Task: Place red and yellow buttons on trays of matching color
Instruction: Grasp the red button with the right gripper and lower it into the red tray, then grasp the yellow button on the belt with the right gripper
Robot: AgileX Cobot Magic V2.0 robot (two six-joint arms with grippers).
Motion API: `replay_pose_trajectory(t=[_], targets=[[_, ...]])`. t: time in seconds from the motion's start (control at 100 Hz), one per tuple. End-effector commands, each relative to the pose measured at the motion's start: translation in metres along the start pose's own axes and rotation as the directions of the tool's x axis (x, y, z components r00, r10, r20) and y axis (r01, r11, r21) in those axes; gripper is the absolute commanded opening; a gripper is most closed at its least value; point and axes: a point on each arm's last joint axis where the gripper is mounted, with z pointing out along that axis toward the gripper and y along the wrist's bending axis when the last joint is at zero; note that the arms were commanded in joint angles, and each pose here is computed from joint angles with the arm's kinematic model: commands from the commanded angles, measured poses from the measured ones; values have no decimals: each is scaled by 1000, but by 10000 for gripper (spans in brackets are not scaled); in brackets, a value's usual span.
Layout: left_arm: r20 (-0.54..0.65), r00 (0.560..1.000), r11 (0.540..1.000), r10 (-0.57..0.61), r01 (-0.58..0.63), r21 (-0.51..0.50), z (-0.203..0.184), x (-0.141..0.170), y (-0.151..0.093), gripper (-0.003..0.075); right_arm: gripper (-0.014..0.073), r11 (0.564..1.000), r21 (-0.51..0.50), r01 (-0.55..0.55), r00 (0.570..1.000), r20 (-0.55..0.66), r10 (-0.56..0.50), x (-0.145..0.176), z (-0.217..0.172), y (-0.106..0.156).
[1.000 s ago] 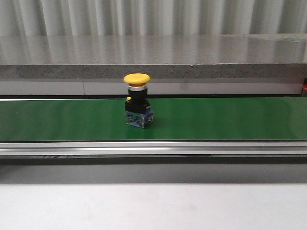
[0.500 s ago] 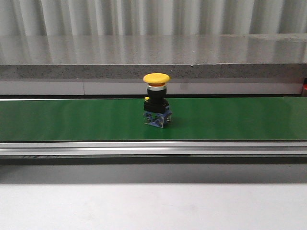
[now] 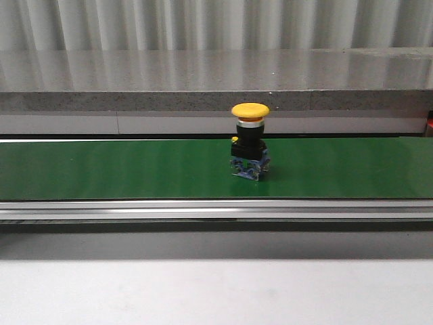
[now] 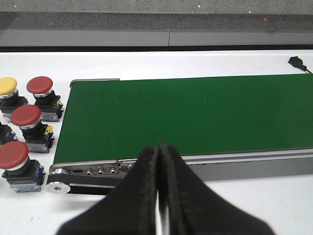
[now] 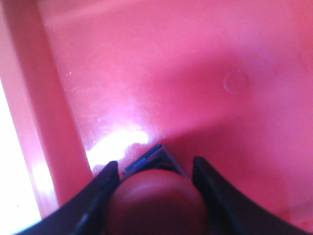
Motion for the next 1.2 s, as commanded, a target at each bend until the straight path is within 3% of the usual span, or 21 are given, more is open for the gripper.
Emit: replay_pose_trajectory(t=[0.0,0.1,0.42,0.73,0.93,1.19], targets=[[90,996,1000,-4,3,21,-3,-14,-2,-20,547,1000,8,17,996,92,-18,-16,-32,-1],[90,996,1000,-4,3,21,-3,-14,-2,-20,665,1000,12,24,993,117,-25,-19,-46,-1],[90,996,1000,-4,3,21,-3,-14,-2,-20,664,999,6,35,969,245,-35,-24,-134,6],[90,996,1000,-4,3,21,-3,-14,-2,-20,664,997,-13,77,965,251,-71,8,-210,19],[90,996,1000,-4,3,21,-3,-14,-2,-20,664,980,-57,188,963,205,-173,48,-224,46],[90,996,1000,-4,3,21,-3,-14,-2,-20,664,928,-142,344,938,90,-334,102,-212,84]])
